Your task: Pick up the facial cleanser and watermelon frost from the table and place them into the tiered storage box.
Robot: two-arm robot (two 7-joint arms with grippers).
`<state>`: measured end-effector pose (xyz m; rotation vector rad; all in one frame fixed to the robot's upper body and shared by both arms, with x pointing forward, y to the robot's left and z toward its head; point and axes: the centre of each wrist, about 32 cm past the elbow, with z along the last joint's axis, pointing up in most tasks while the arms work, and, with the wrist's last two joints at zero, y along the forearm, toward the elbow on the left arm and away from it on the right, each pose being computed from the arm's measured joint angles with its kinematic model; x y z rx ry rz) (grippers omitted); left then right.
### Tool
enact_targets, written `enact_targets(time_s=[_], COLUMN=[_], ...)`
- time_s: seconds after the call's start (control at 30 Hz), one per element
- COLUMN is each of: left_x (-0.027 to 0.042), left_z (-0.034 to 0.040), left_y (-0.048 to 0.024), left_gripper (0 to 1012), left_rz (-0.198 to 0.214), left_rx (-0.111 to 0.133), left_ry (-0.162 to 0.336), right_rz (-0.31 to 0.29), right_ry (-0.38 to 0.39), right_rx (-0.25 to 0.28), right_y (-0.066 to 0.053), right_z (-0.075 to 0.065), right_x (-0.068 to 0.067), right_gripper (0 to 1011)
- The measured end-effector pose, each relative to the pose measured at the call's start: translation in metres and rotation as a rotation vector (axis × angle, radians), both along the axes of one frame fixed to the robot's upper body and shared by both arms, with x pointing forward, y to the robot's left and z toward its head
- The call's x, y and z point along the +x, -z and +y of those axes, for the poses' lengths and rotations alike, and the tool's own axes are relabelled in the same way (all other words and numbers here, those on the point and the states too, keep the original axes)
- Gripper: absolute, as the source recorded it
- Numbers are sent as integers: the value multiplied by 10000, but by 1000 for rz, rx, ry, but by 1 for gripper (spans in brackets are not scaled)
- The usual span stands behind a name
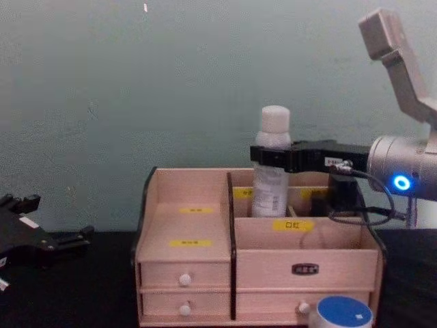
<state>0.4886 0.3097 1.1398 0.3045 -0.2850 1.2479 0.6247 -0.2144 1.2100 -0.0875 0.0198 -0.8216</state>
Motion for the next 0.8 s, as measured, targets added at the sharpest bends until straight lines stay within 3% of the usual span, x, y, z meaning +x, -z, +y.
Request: enact_targets(time_s=[0.8], left_x=[0], left_z=[0], left_y=[0], left_gripper=[1001], left_rz=[0], left_rx=[0], left_ry=[0], right_rz=[35], right_ry=[0], right_rx=[-21], right_y=[137], right_z=[4], right_x=[-37], right_gripper=[601])
